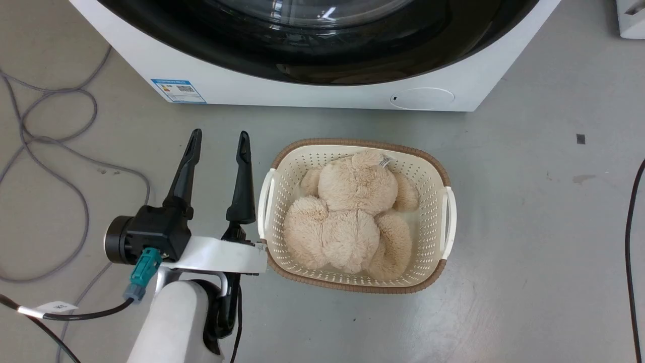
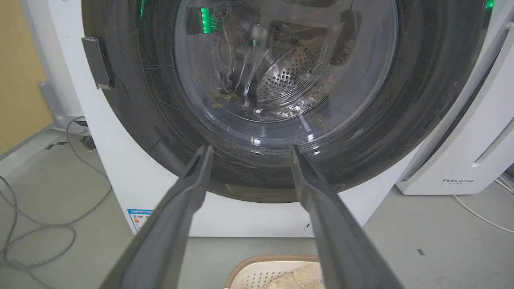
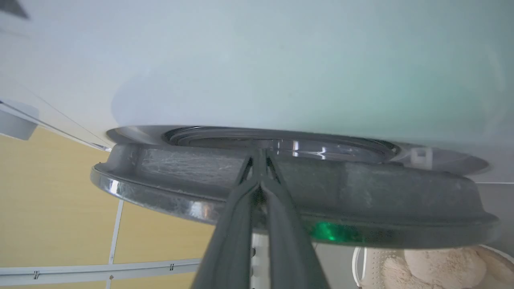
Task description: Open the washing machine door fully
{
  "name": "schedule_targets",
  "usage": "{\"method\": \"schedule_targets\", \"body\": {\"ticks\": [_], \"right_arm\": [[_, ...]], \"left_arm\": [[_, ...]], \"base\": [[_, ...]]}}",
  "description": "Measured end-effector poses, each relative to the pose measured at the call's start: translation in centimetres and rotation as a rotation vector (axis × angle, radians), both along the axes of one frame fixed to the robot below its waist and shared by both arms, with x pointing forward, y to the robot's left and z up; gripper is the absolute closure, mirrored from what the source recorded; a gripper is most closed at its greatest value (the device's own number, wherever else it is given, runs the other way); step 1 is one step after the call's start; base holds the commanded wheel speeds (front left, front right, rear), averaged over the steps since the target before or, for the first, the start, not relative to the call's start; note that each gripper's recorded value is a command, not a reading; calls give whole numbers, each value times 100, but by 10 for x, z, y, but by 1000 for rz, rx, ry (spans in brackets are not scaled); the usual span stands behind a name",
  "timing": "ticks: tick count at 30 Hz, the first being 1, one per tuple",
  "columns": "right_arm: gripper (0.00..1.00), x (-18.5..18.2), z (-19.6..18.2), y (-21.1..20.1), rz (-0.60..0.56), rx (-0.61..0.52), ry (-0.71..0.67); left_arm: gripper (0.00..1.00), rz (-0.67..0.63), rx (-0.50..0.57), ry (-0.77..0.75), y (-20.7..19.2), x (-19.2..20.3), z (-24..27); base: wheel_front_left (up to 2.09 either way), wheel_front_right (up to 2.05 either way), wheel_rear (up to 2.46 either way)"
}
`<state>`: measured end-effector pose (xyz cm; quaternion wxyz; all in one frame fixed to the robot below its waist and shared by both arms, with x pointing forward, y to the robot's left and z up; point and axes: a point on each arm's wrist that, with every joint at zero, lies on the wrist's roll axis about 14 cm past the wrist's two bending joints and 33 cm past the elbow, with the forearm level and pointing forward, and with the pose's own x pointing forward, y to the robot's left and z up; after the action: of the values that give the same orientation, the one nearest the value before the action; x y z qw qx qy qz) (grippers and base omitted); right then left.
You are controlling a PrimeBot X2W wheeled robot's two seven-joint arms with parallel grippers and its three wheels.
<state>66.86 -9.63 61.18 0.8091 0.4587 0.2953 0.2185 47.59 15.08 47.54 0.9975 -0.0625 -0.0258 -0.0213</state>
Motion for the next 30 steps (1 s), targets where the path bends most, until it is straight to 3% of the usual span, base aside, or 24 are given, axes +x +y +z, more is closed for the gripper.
{"method": "schedule_targets", "body": {"ticks": [17, 30], "right_arm": [[100, -26, -32, 20, 112, -66, 70], [100, -90, -47, 50, 260, -47, 103]], "left_arm": [[0, -5, 7, -4, -2, -1, 3], [0, 5, 27, -22, 4, -27, 21]], "base": [[0, 0, 0], [0, 0, 0]]}}
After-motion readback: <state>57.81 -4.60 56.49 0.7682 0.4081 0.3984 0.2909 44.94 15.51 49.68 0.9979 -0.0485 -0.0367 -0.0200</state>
